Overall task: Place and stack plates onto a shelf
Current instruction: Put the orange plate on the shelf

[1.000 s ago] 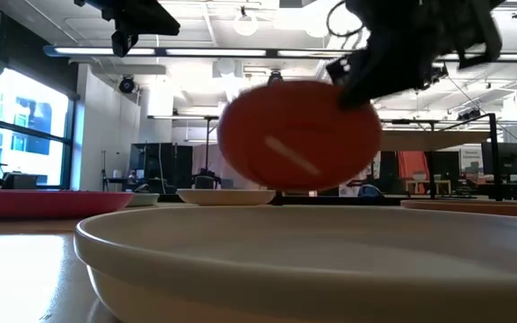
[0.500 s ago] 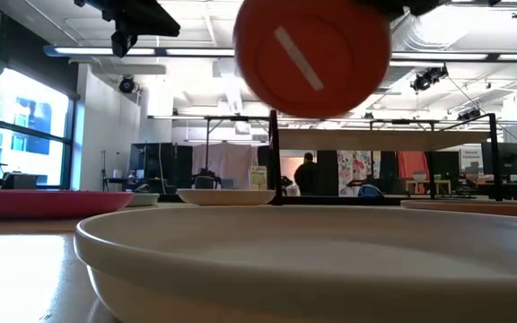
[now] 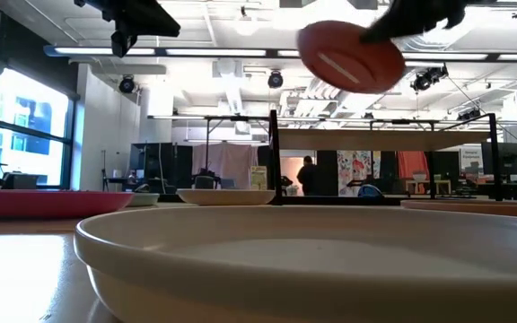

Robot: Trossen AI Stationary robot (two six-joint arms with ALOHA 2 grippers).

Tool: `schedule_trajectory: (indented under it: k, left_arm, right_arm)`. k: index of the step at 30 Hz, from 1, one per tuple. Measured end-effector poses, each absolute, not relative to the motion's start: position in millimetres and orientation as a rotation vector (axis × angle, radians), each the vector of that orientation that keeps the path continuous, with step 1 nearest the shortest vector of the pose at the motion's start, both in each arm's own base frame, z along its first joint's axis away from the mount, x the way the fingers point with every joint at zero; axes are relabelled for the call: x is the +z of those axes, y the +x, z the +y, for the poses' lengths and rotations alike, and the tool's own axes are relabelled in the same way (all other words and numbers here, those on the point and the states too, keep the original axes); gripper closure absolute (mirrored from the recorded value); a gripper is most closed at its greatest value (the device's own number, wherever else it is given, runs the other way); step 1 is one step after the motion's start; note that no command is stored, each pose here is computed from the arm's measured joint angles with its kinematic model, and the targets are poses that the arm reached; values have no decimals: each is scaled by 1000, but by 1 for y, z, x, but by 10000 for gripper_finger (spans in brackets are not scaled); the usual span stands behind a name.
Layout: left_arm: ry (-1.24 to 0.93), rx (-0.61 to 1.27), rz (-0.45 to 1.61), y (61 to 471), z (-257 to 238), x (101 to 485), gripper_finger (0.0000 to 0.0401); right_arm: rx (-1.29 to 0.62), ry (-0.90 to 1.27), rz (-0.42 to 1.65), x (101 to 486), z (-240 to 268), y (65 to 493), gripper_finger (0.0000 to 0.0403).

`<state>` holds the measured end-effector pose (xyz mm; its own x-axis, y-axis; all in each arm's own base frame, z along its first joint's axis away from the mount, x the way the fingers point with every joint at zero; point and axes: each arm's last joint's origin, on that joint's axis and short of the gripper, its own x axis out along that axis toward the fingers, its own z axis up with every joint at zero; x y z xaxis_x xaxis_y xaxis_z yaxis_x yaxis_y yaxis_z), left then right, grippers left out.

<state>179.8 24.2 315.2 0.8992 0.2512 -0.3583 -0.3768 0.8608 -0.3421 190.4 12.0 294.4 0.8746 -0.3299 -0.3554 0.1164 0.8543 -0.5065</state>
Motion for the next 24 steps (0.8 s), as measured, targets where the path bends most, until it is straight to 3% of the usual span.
schedule_trajectory:
  k: [9, 24]
  left_arm:
    - [-406, 396, 296, 179, 26, 315, 373]
    - [-414, 403, 293, 179, 26, 315, 373]
  right_arm:
    - [-367, -511, 720, 276, -23, 179, 403]
    - [-686, -245, 835, 269, -74, 159, 403]
